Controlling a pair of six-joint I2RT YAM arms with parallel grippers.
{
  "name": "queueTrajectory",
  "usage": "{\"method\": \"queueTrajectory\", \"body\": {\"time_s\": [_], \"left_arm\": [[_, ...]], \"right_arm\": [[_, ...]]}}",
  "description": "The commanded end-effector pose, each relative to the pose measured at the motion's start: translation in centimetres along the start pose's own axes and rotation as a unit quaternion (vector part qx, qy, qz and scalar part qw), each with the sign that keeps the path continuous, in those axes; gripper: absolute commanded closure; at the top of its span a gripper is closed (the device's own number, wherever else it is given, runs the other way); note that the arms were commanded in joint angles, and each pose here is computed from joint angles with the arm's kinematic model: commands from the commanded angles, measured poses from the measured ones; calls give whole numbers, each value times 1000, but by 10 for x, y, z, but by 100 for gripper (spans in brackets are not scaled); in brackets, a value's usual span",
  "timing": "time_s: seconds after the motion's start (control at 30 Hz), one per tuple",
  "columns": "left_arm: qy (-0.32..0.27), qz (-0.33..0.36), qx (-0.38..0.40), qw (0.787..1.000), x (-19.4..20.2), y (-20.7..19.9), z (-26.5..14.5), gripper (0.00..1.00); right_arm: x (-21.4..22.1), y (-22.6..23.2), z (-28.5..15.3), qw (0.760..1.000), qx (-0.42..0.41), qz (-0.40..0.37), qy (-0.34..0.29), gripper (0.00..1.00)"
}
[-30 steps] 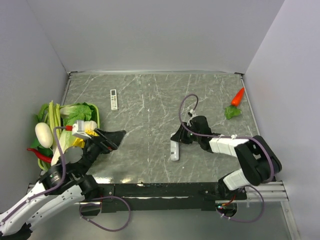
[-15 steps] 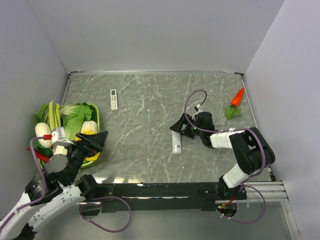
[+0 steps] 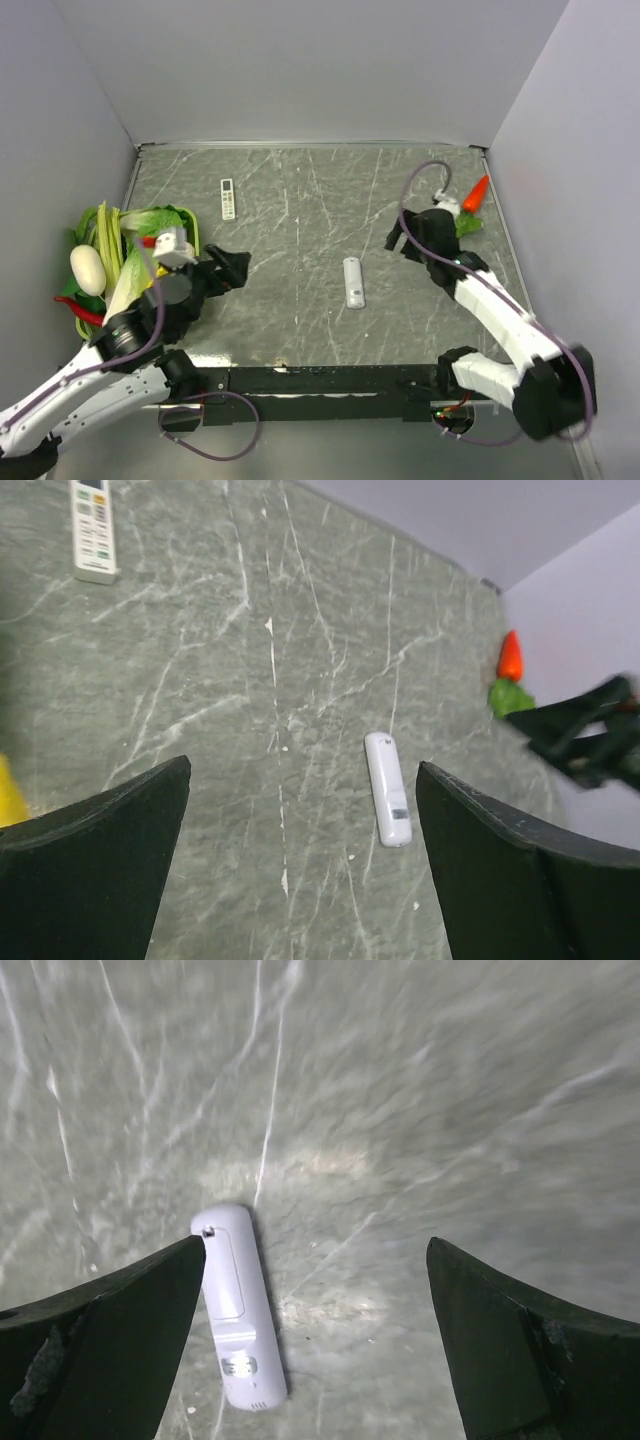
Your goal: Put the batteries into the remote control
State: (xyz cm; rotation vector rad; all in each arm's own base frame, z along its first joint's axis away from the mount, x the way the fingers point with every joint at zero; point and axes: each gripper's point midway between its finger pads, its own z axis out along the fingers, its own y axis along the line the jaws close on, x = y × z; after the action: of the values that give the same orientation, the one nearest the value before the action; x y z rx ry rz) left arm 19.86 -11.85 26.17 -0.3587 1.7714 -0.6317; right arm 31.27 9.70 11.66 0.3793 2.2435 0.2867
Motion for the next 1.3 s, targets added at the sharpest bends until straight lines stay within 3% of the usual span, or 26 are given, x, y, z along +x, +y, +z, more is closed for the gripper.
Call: {"method": "queueTrajectory", "body": {"time_s": [0.0, 0.07, 0.1, 0.13, 0.27, 0.37, 0.5, 0.63, 0.8, 1.0, 1.27], "left_arm": [[12, 28, 58, 998, 0, -46, 24, 3], [13, 20, 56, 998, -4, -47, 42, 3], [58, 19, 79, 995, 12, -53, 51, 3], [65, 7, 80, 995, 11, -50, 58, 3], [18, -36, 32, 999, -29, -14, 70, 3], [-56, -32, -17, 998, -78, 7, 50, 3], [-159, -19, -91, 983, -134, 29, -14, 3], [-283, -18, -118, 952, -189, 31, -95, 3], [-351, -2, -153, 924, -211, 43, -158, 3], [-357, 1, -167, 919, -209, 50, -173, 3], [-337, 4, -165, 927, -205, 48, -155, 3]], "right_arm": [[-59, -32, -71, 991, 74, -10, -115, 0], [-72, -41, -95, 985, 88, -7, -151, 0], [-83, -41, -116, 980, 74, 1, -184, 0], [-88, -42, -127, 977, 71, 5, -202, 0], [-101, -45, -174, 961, 32, 5, -273, 0], [-104, -52, -205, 947, 12, 12, -320, 0], [-106, -56, -240, 930, -17, 9, -366, 0], [-105, -57, -261, 919, -37, -6, -393, 0], [-107, -65, -279, 902, -35, -22, -429, 0], [-108, -67, -288, 892, -37, -33, -448, 0], [-103, -65, -284, 891, -49, -31, -451, 0]]}}
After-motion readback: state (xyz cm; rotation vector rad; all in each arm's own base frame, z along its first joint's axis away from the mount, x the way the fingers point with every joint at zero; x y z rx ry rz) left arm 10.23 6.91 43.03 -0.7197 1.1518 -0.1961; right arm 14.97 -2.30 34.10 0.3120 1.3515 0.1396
